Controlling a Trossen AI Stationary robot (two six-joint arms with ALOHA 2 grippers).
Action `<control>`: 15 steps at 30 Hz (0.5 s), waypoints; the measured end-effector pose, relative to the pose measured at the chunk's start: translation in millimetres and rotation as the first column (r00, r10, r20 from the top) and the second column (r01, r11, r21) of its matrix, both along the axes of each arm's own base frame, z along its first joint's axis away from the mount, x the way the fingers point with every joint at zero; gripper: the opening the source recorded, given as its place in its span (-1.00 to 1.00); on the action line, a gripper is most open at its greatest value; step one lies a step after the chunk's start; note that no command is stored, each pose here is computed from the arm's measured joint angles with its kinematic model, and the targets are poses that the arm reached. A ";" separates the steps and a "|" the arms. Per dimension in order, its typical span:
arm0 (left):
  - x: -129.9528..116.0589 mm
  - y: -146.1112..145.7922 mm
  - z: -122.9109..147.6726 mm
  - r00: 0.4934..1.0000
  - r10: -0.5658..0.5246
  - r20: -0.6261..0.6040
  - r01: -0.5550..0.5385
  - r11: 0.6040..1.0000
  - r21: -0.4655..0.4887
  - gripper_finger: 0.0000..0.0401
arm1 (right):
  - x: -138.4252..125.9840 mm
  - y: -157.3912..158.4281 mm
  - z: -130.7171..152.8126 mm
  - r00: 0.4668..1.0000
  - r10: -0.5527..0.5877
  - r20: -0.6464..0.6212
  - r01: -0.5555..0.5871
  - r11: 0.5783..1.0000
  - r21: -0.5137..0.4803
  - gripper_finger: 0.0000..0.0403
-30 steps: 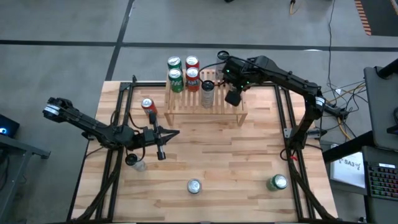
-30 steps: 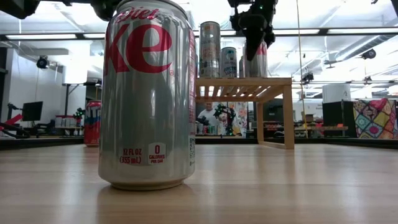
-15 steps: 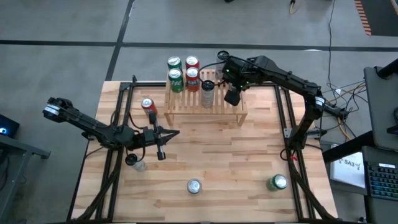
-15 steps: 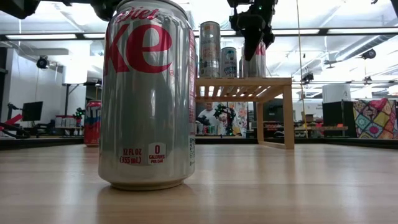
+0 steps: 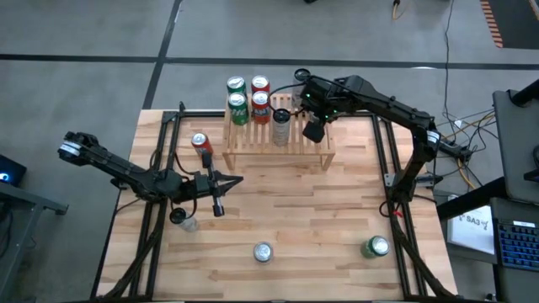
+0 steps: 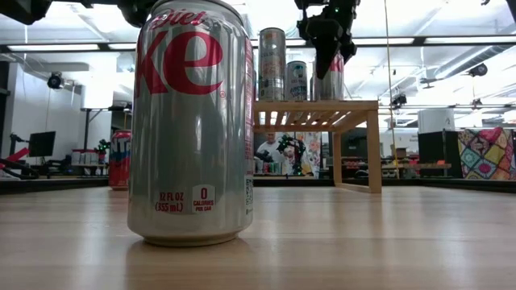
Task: Place canned beverage on shelf
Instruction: Put the red silver soda can aligned with the other red silver soda can on the shelf
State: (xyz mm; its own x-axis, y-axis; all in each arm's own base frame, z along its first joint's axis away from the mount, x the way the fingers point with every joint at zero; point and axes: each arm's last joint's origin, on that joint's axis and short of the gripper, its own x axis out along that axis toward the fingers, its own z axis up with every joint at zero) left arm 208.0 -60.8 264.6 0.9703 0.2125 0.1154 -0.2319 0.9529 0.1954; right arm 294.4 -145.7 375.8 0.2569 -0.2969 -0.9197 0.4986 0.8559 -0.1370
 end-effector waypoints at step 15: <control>0.0 0.0 0.2 1.000 0.001 0.001 -0.001 1.000 0.005 -1.00 | 2.3 -1.1 0.9 0.998 0.063 0.002 -0.063 0.998 -0.031 0.66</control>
State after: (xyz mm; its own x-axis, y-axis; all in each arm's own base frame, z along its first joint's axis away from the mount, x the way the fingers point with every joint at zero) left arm 208.0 -60.8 264.8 0.9701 0.2124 0.1171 -0.2326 0.9518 0.2001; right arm 296.7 -146.8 376.6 0.2786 -0.3080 -0.9097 0.4444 0.8810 -0.1622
